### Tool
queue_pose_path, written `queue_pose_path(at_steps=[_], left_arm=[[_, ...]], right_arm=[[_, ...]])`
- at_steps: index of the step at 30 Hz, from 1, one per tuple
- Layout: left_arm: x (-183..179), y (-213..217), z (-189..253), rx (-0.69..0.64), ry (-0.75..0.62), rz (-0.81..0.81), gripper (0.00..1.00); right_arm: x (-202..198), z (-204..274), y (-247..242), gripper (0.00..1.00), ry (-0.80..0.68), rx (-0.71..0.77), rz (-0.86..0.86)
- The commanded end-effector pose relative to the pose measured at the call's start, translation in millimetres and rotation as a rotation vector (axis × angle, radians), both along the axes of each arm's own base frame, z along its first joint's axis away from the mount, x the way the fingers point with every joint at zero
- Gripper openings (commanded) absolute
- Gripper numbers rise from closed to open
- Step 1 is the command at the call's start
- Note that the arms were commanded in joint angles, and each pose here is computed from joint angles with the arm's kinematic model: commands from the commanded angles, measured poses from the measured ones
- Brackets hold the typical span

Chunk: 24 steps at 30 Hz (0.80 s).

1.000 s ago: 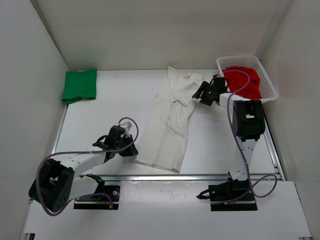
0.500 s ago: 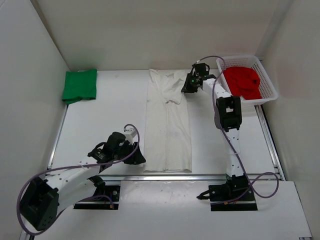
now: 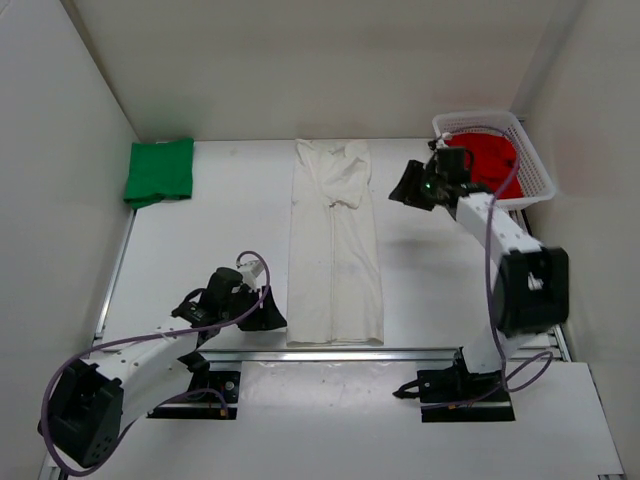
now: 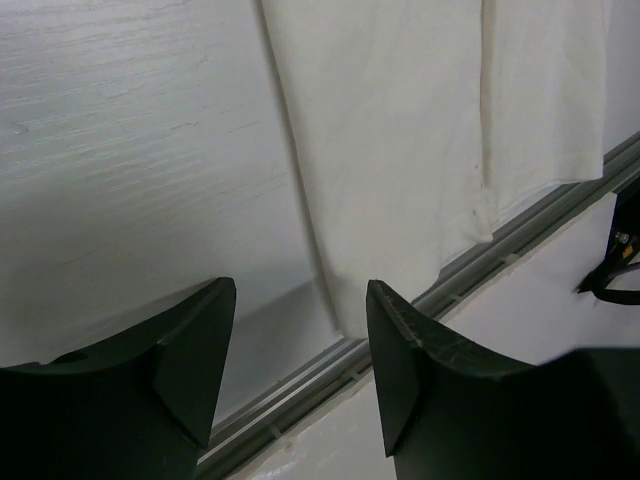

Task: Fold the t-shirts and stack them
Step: Rotate the tshirt 90 degrees

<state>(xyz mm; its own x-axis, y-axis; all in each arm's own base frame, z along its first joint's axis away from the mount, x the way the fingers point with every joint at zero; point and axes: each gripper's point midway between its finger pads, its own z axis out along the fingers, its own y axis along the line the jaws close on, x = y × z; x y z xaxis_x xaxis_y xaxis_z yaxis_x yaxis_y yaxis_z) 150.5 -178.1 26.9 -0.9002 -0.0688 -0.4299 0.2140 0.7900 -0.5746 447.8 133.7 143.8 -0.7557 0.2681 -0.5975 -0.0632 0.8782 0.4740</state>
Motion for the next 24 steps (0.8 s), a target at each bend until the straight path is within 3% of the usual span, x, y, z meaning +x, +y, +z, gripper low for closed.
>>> queue_pose_path(at_steps=[1,6,12,18,24], left_arm=[[-7.5,2.1,-8.3,0.018,0.017,-0.020,0.65],[-17.4,-10.3,-5.1,0.007,0.027,-0.070,0.69],[-26.2,-18.3,-8.6,0.007,0.059,-0.099,0.65],[-35.4,-21.1,-12.9,0.035,0.080,-0.136,0.60],[-43.1,-22.2,-18.6,0.046,0.105,-0.144,0.52]], right_arm=[[-40.3,16.0,19.5,0.47,-0.126,0.074,0.025],[-148.3,-35.2,28.5,0.43,0.002,0.050,0.090],[-246.8,-75.0,25.5,0.43,0.138,0.035,0.126],[-303.5,-99.3,34.4,0.42,0.238,0.081,0.155],[-325.3,-114.8,39.5,0.38,0.278,0.108,0.174]])
